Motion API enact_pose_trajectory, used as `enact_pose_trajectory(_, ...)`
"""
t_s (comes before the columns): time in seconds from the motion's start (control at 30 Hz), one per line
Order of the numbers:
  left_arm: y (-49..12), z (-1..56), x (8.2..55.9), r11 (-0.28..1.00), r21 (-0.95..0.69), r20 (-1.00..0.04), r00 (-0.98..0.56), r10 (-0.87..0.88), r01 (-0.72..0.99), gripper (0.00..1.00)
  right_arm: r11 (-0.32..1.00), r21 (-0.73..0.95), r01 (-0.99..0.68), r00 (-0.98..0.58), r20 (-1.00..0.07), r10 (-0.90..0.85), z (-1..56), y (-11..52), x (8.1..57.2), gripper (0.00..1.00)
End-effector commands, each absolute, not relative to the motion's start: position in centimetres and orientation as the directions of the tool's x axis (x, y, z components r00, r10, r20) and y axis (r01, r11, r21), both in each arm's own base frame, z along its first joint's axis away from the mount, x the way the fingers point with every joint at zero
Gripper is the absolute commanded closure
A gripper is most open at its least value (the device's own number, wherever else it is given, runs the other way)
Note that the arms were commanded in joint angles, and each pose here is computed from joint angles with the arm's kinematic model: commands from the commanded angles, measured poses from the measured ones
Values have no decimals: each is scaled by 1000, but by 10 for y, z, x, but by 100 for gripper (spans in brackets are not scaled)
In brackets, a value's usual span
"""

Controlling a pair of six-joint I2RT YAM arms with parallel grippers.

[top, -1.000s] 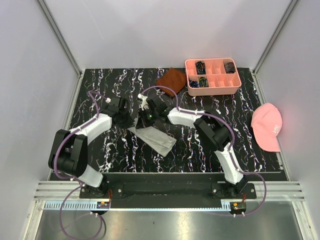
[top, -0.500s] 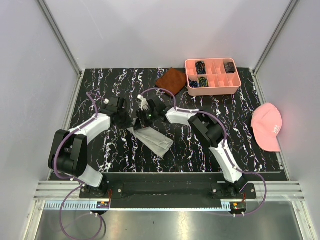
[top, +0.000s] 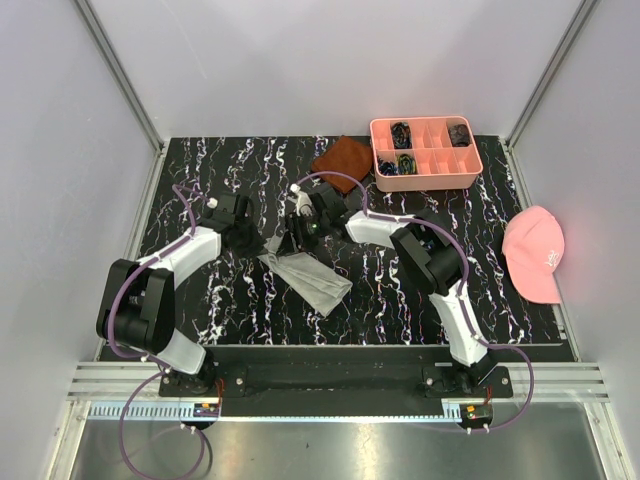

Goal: Fold the napkin into a case and place the utensils inside
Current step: Grasp the top corner of the smaller rectangle folded napkin from the folded napkin.

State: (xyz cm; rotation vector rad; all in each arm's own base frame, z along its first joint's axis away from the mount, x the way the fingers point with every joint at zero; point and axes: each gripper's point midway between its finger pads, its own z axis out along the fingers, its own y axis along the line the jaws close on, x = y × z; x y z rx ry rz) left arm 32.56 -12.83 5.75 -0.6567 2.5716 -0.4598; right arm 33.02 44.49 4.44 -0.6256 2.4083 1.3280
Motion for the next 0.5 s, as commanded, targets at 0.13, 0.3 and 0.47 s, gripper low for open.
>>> enact_pose_trajectory(0.13, -132, 69, 332, 825, -454, -359, -778, -516, -337, 100, 375, 748, -548, -834, -523, -176, 89, 466, 340, 67)
enact_pose_trajectory(0.3, -134, 72, 333, 822, -467, -360, -779, -513, -325, 100, 348, 782, -516, -856, -485, -180, 80, 472, 339, 76)
enact_pose_trajectory(0.47, -141, 77, 337, 810, -497, -355, -779, -517, -311, 100, 328, 816, -477, -879, -434, -198, 59, 480, 335, 79)
